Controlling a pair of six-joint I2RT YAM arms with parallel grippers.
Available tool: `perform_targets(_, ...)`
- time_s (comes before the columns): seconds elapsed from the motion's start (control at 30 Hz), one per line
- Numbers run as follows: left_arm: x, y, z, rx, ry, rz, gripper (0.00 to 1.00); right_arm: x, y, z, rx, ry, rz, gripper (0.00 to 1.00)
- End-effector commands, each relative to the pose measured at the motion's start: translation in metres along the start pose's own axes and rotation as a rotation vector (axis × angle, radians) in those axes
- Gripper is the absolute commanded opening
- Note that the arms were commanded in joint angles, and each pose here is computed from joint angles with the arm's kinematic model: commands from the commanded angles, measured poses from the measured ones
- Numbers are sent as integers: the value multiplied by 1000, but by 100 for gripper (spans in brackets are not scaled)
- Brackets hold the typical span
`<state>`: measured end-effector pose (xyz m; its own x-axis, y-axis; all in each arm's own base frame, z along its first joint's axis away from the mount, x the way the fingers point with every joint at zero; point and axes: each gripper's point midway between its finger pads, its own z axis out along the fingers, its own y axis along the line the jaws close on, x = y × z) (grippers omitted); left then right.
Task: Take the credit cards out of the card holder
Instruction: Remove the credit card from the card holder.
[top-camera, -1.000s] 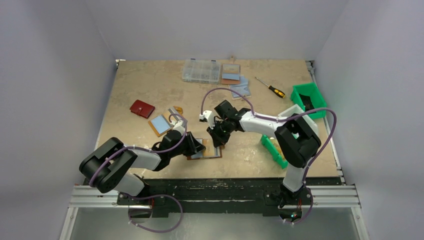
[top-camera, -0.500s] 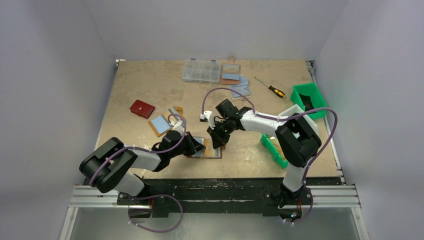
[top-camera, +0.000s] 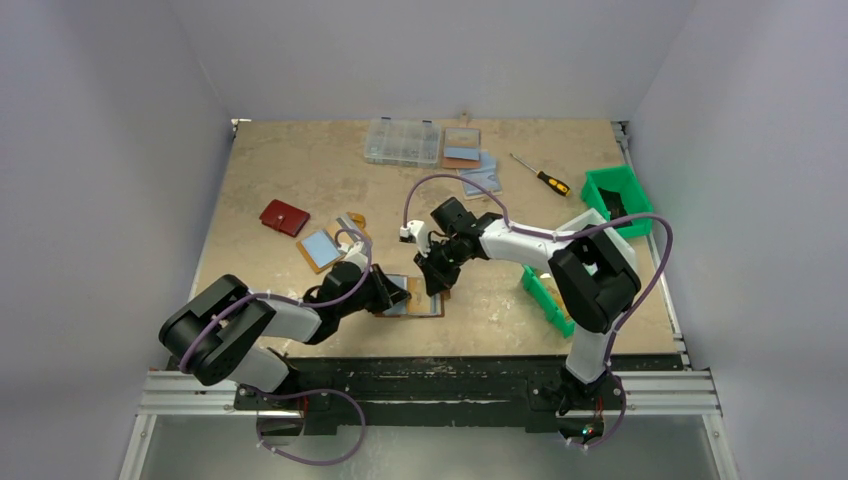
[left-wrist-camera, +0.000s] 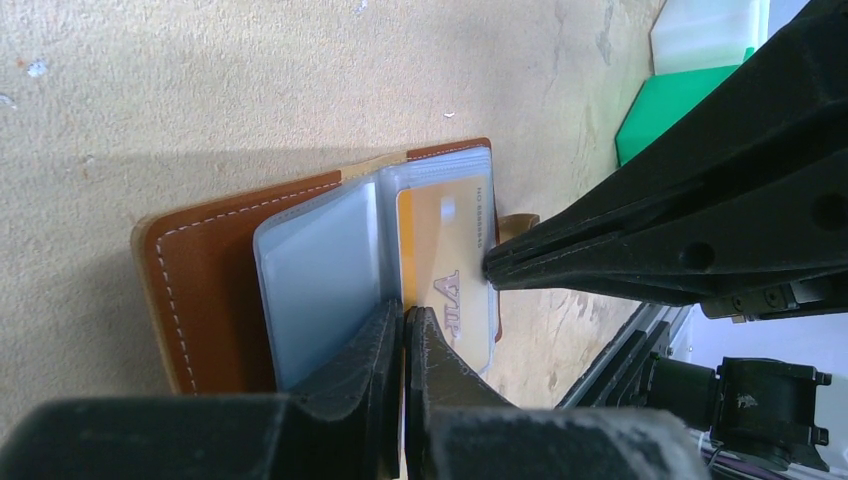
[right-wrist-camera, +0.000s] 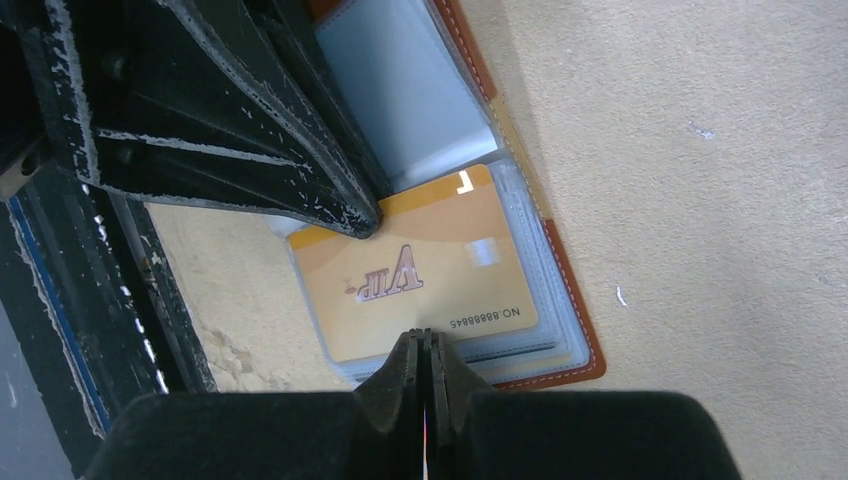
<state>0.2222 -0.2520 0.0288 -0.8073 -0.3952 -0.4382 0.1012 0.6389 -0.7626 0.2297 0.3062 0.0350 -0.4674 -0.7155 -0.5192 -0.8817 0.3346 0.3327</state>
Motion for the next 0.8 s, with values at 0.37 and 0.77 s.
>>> perform_targets(0.37, 7, -11, 0, 79, 25, -22, 27, 0, -7, 28, -11, -8, 159, 0)
perform_targets(0.77, 6, -19, -6, 147, -1, -95, 10, 7, -7, 37, -42, 23, 232, 0)
